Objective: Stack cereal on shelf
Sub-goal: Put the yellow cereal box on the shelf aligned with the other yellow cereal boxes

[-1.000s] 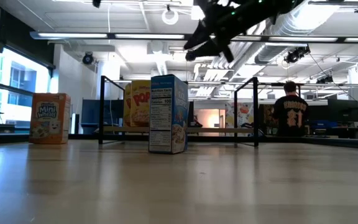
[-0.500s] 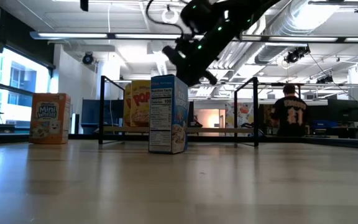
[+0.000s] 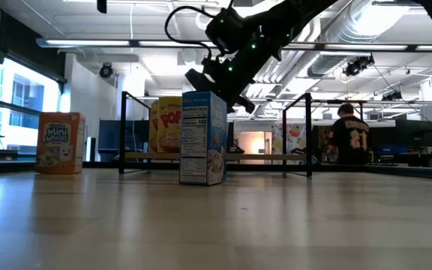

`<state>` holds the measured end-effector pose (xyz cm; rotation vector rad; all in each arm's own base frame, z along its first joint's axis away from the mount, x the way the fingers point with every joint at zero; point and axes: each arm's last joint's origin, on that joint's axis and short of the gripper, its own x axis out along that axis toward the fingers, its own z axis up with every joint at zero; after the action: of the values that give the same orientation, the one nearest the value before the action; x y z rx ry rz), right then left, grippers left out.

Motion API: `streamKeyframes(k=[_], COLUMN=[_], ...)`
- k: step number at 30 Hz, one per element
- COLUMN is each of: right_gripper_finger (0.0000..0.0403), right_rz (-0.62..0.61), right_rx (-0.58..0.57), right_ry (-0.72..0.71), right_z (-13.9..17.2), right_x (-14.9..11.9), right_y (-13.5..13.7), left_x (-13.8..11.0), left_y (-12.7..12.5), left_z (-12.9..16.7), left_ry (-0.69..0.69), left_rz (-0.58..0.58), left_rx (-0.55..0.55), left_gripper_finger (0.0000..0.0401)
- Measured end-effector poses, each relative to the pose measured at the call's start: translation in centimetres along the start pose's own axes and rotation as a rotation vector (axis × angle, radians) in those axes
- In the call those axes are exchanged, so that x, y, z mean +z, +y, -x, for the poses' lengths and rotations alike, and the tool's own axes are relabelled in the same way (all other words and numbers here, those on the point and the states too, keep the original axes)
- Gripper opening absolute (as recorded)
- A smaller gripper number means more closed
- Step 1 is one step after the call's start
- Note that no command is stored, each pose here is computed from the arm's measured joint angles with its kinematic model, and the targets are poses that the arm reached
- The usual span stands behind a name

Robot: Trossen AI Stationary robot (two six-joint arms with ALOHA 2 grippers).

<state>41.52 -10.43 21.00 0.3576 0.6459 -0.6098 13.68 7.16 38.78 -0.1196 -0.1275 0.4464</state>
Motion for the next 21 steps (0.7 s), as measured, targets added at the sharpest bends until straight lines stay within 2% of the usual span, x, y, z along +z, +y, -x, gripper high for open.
streamKeyframes(k=[9, 14, 18, 21], right_gripper_finger=[0.0, 0.0, 0.0, 0.0], right_rz=[-0.028, -0.089, -0.093, -0.053], right_rx=[0.058, 0.078, 0.091, 0.082], right_ry=[0.003, -0.058, -0.088, -0.076], right_z=[-1.6, -2.1, -2.2, -2.5], right_x=[-0.6, -0.3, -0.1, -0.4], right_y=[0.4, 0.6, 0.7, 0.6], left_x=[0.0, 0.0, 0.0, 0.0], left_y=[0.0, 0.0, 0.0, 0.0], left_z=[0.0, 0.0, 0.0, 0.0], left_ry=[-0.003, -0.003, -0.003, -0.003], left_rz=[0.003, 0.008, 0.008, 0.008], left_rx=[0.0, 0.0, 0.0, 0.0], left_gripper_finger=[0.0, 0.0, 0.0, 0.0])
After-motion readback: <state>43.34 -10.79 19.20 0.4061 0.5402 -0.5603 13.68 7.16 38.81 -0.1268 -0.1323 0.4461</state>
